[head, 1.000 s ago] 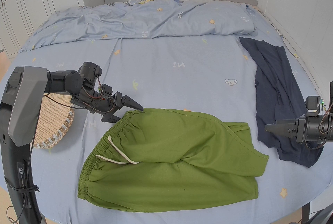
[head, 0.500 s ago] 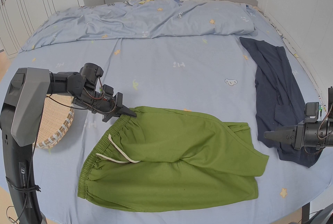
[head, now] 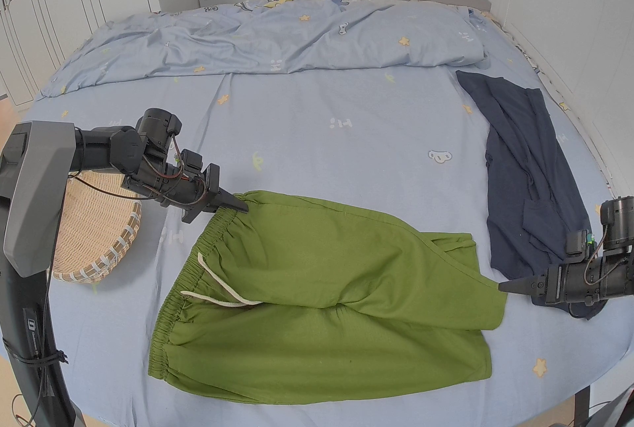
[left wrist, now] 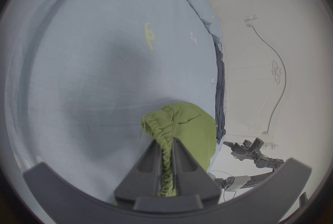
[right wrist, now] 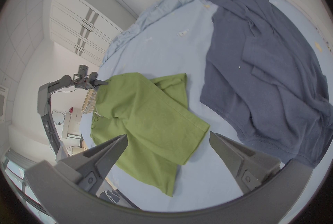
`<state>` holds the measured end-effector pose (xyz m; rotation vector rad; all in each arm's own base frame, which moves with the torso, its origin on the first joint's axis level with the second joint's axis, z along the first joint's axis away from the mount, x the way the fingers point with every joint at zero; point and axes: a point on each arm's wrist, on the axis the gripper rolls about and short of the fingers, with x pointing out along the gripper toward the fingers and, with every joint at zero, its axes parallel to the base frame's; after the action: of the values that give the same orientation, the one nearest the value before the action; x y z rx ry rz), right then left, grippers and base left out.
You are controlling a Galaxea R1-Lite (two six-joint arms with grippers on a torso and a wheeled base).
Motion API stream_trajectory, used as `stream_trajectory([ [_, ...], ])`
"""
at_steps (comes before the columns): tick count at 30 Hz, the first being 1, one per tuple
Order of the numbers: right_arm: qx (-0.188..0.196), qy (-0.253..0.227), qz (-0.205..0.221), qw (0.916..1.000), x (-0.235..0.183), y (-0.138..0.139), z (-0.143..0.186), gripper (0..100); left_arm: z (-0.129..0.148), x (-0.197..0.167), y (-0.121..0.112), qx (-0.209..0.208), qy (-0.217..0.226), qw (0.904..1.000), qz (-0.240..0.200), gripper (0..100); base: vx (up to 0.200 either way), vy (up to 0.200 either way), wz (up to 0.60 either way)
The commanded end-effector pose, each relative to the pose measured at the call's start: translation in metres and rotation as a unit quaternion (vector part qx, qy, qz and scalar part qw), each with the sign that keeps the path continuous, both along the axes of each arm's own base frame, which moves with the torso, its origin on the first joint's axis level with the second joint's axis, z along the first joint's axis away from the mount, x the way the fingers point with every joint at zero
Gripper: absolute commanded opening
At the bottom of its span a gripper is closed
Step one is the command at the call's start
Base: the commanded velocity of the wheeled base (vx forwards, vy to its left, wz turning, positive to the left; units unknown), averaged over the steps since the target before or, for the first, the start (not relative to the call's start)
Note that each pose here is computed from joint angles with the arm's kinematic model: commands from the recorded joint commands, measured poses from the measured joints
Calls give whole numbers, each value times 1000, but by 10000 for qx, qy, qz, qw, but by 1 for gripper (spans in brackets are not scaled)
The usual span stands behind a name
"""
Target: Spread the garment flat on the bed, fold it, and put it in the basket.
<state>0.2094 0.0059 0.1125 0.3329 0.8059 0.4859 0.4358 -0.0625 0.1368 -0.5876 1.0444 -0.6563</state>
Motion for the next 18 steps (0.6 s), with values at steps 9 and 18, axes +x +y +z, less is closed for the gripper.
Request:
stream_trajectory([
  [9,52,573,-98,9983,22,-5,-59,100,9,-3,1,0,-105,9999,4,0,0,0,0],
  [18,56,520,-62,9986,29,-3,-64,100,9,-3,2,15,-138,9999,25,0,0,0,0],
])
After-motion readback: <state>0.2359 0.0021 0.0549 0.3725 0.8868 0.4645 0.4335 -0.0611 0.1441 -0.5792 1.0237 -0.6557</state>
